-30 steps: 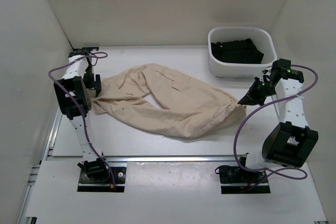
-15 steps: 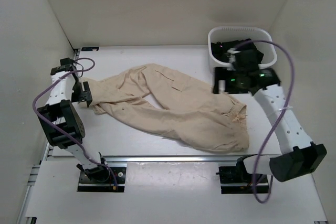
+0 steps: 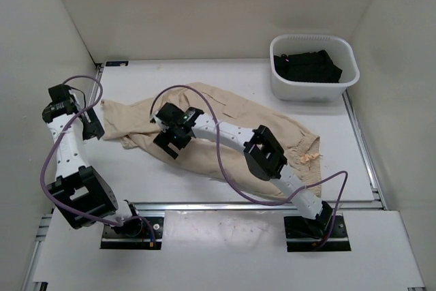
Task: Fold and stack the trousers
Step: Flatten the trousers out
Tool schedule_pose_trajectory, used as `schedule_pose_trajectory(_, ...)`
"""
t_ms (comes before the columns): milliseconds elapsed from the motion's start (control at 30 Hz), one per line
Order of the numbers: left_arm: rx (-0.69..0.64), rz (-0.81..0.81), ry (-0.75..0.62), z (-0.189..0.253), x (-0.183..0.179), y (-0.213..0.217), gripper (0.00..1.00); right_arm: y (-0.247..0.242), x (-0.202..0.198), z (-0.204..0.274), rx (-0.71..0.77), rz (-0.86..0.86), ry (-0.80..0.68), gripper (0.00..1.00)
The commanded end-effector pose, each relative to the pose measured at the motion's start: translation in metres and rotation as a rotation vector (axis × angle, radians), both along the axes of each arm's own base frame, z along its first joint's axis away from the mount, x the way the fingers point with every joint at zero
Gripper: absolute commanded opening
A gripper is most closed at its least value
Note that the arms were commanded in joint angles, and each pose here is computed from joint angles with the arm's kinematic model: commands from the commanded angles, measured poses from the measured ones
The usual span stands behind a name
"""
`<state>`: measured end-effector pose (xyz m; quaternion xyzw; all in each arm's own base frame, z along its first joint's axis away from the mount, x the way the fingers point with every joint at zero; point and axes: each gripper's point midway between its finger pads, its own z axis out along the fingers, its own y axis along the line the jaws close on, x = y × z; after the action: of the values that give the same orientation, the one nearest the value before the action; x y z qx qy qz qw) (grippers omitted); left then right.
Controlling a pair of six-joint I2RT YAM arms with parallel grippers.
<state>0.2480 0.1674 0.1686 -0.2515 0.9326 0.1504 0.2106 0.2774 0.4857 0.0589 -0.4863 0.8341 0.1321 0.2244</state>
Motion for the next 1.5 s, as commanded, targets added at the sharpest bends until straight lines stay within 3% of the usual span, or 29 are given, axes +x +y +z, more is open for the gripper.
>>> schedule_pose_trajectory(0,-0.015,-0.001,-0.012,-0.003,-0.006,-0.004,1.0,0.006,0.009,0.033,0.1,-0.007,0.005,0.99)
schedule_pose_trajectory(67,-0.009,-0.001,-0.023,0.001,-0.007,-0.005,1.0,0.007,0.005,0.016,0.072,0.01,0.016,0.99)
schedule_pose_trajectory(167,-0.01,-0.002,-0.023,0.001,-0.007,-0.005,1.0,0.011,-0.013,0.011,0.089,0.034,0.111,0.89)
schedule_pose_trajectory(233,-0.02,-0.007,-0.028,0.0,-0.005,-0.007,1.0,0.017,-0.035,0.014,0.112,0.087,0.165,0.65)
schedule_pose_trajectory(300,-0.027,-0.012,-0.032,0.0,-0.005,-0.008,1.0,0.02,-0.043,0.012,0.125,0.108,0.175,0.34)
schedule_pose_trajectory(333,-0.027,-0.012,-0.032,0.0,-0.005,-0.008,1.0,0.02,-0.041,0.017,0.129,0.104,0.162,0.13)
schedule_pose_trajectory(400,-0.033,-0.012,-0.022,-0.004,-0.007,-0.009,1.0,0.018,-0.044,0.016,0.121,0.107,0.176,0.0)
schedule_pose_trajectory(500,-0.042,-0.011,-0.004,-0.011,-0.013,-0.012,1.0,0.017,-0.051,0.027,0.124,0.121,0.205,0.0)
schedule_pose_trajectory(600,-0.033,0.002,-0.004,-0.012,-0.016,-0.01,1.0,0.027,-0.063,0.096,0.263,0.176,0.212,0.0)
schedule_pose_trajectory(700,-0.037,0.011,0.004,-0.015,-0.019,-0.008,1.0,0.015,-0.087,0.202,0.462,0.244,0.176,0.0)
schedule_pose_trajectory(733,-0.036,0.011,0.001,-0.014,-0.016,-0.007,1.0,0.0,-0.104,0.266,0.588,0.305,0.126,0.0)
schedule_pose_trajectory(800,-0.034,0.011,-0.002,-0.012,-0.013,-0.005,1.0,-0.04,-0.128,0.345,0.737,0.319,0.045,0.0)
schedule_pose_trajectory(900,-0.037,0.005,-0.022,-0.004,0.001,0.0,1.0,-0.094,-0.128,0.369,0.779,0.169,-0.062,0.0)
schedule_pose_trajectory(933,-0.032,0.0,-0.047,0.004,0.009,0.003,1.0,-0.108,-0.121,0.344,0.729,0.112,-0.04,0.0)
schedule_pose_trajectory(1067,-0.046,0.0,-0.022,0.012,0.016,0.007,1.0,-0.175,-0.08,0.322,0.726,-0.133,-0.033,0.0)
schedule_pose_trajectory(1267,-0.126,-0.123,0.074,-0.002,0.038,-0.029,1.0,-0.25,-0.013,0.204,0.558,-0.5,0.189,0.0)
schedule_pose_trajectory(1367,-0.157,-0.258,0.116,-0.008,0.054,-0.071,1.0,-0.251,0.026,0.145,0.437,-0.636,0.345,0.02)
schedule_pose_trajectory(1467,-0.167,-0.404,0.081,0.003,0.075,-0.115,1.0,-0.226,0.055,0.115,0.382,-0.65,0.429,0.01)
